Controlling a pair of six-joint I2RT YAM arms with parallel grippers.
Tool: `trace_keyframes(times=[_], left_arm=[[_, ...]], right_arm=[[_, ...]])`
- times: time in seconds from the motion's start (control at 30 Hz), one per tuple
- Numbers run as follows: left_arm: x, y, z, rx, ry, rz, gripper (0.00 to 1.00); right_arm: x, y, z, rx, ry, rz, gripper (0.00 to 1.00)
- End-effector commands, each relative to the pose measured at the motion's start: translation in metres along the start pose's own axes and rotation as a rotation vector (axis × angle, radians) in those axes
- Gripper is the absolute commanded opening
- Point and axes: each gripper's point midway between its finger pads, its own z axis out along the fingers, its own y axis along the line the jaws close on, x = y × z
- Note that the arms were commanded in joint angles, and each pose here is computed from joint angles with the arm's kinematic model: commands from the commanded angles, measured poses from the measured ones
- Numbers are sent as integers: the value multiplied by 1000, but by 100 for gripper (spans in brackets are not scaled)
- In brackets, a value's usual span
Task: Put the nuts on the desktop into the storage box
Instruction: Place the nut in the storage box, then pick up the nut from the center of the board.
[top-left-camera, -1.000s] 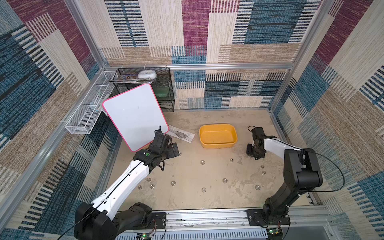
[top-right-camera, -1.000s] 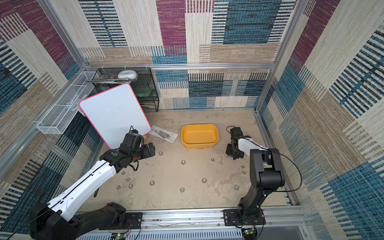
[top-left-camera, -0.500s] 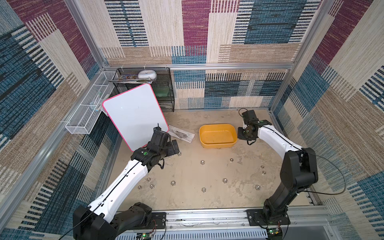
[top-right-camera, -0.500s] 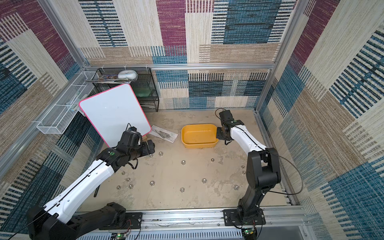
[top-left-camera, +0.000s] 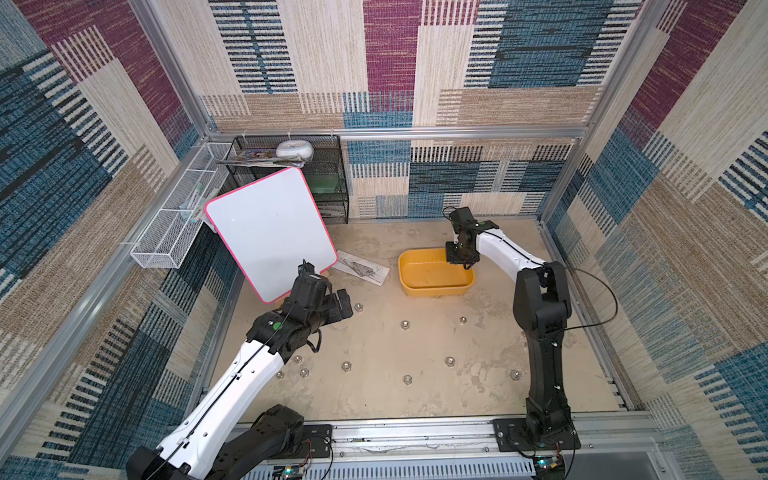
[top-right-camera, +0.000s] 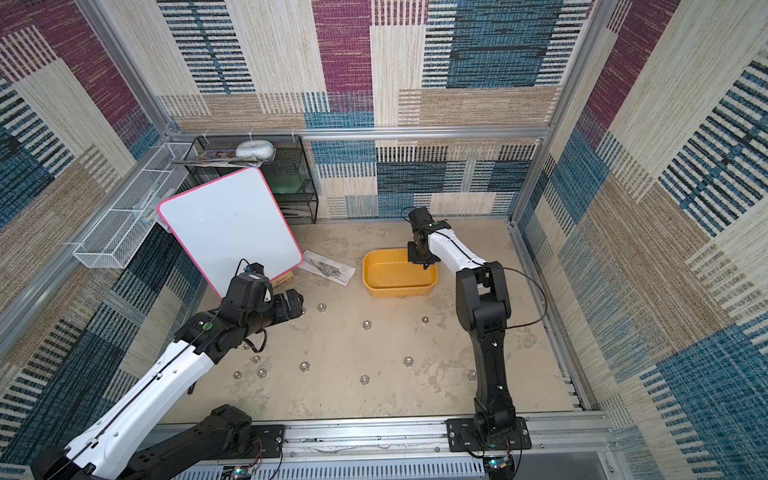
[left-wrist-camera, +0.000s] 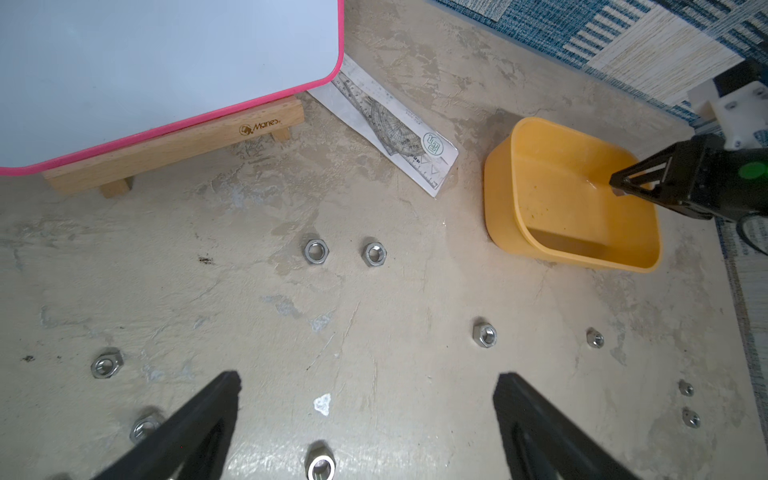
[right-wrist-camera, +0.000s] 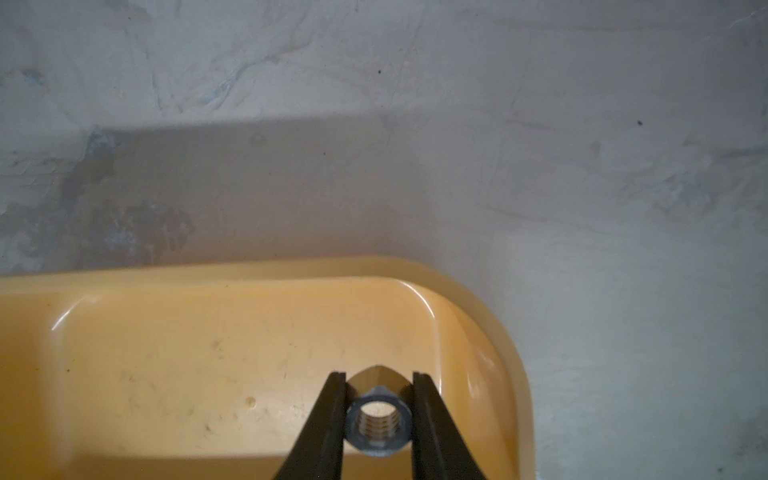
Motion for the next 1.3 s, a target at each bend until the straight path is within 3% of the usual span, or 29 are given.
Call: trace_keyframes(times=[0.0,0.17,0.33,0.53,0.77,0.97,1.27], left_arm=[[1,4,-4,-14,-2,9,100],[-2,6,-8,-20,-16,22,100],[-2,5,-9,-20,-7,50,100],[-8,1,-8,-15,-17,91,100],[-16,-12,-7,20,-11,144,100],[-15,-30,-1,95,23,165,100],[-7,-55,14,196,92,170,100]], right_arm=[[1,3,10,4,35,-14,19],[2,6,26,3,54,-14,20],[4,10,25,-5,60,-8,35],[-9,12,-5,-22,7,4,48],[-11,5,-58,-44,-63,48,50],[28,-22,-95,17,-76,87,52],[123,-82,-118,148,-35,230,56]])
